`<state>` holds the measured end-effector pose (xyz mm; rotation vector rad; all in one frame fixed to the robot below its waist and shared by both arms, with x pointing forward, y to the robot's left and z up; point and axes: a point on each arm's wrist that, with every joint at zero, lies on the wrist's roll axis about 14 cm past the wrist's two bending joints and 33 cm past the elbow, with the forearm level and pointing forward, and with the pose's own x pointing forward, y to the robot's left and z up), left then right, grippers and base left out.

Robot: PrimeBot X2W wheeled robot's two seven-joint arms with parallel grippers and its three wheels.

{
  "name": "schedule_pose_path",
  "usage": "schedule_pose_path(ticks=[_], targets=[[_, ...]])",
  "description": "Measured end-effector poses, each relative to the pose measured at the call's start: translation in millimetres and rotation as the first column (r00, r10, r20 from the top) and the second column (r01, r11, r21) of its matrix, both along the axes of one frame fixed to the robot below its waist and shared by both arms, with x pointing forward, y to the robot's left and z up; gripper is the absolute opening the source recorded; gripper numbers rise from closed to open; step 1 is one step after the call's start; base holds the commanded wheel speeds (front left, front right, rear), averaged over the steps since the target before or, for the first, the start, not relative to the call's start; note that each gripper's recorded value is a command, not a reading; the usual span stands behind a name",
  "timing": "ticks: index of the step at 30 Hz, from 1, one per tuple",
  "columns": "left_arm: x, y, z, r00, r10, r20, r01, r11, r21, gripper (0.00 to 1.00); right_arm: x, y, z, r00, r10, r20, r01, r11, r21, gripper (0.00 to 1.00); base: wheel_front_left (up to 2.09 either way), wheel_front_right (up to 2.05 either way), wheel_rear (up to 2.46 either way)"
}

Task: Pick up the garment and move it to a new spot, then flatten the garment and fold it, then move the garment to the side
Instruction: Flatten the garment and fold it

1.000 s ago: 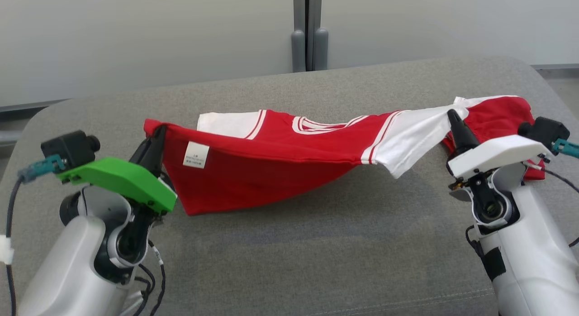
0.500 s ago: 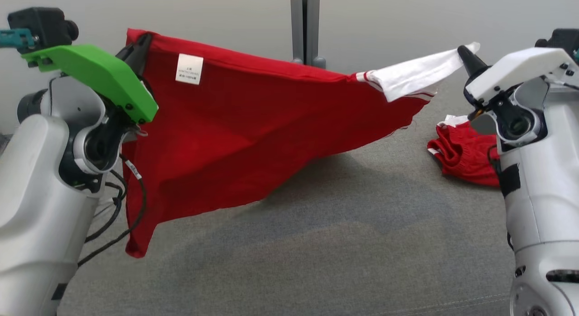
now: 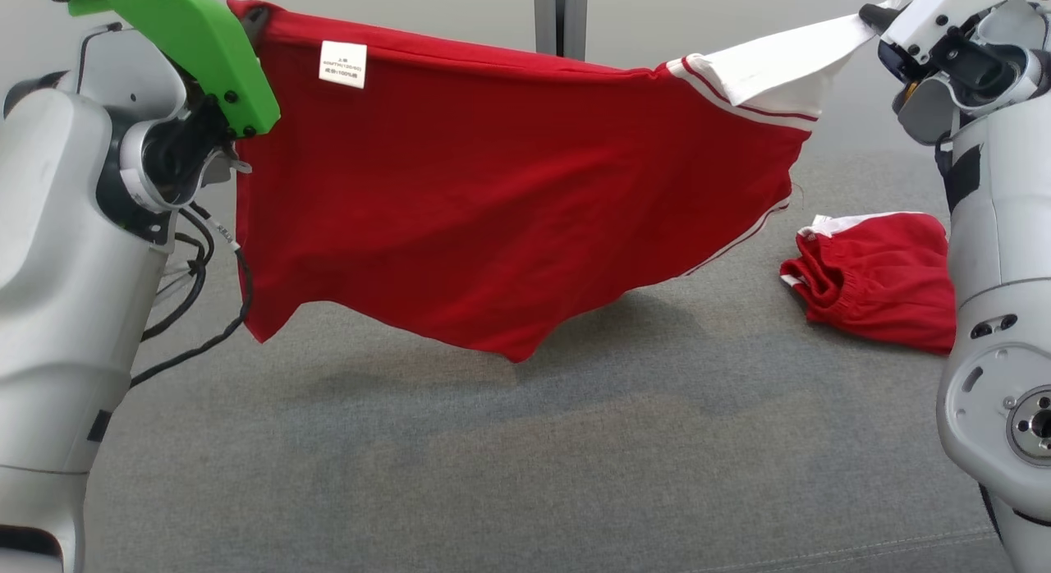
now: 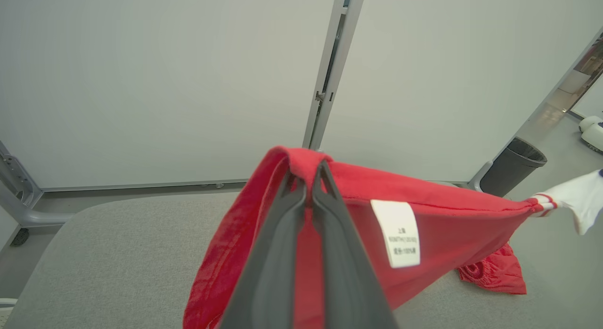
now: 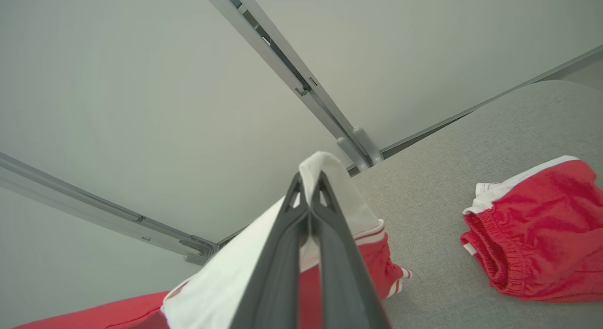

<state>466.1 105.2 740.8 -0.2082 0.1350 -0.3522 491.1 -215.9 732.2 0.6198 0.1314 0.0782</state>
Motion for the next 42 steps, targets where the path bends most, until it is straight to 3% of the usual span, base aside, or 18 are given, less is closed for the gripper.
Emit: schedule_pose_path(ticks=[3, 7, 17, 25, 29, 33, 42], targets=[[5.9, 1.5, 0.3, 1.0, 0.01, -0.017, -0.01, 0.999, 0.04, 0.0, 1.7, -2.3, 3.9, 0.998, -0.011, -0.058, 0.004, 0.994, -0.108, 0.0, 0.0, 0.0, 0.0], [13.0, -1.2, -0.6, 0.999, 0.005, -0.036, -0.004, 0.999, 0.05, 0.0, 7.7, 6.6, 15.1, 0.996, 0.007, -0.094, -0.024, 0.983, -0.18, 0.0, 0.0, 0.0, 0.0], [26.3, 4.1, -6.0, 0.999, 0.01, -0.052, -0.006, 0.998, 0.063, 0.0, 26.9, 21.1, 9.8, 0.988, 0.013, -0.156, -0.056, 0.959, -0.277, 0.0, 0.0, 0.0, 0.0], [53.6, 13.3, 33.5, 0.991, 0.076, 0.113, -0.081, 0.996, 0.041, 0.0, 52.7, 20.7, 57.6, 1.0, -0.027, -0.001, 0.025, 0.95, -0.313, 0.0, 0.0, 0.0, 0.0], [75.0, 19.4, 67.8, 0.957, 0.133, 0.259, -0.137, 0.991, -0.004, 0.0, 70.3, 21.2, 98.6, 0.986, -0.055, 0.16, 0.106, 0.938, -0.33, 0.0, 0.0, 0.0, 0.0], [98.6, 21.1, 88.1, 0.908, 0.178, 0.38, -0.176, 0.984, -0.042, 0.0, 91.4, 26.4, 115.9, 0.961, -0.06, 0.271, 0.158, 0.921, -0.357, 0.0, 0.0, 0.0, 0.0], [163.7, 26.0, 69.2, 0.86, 0.246, 0.448, -0.239, 0.968, -0.073, 0.0, 142.0, 26.9, 101.9, 0.903, -0.075, 0.423, 0.249, 0.894, -0.373, 0.0, 0.0, 0.0, 0.0]])
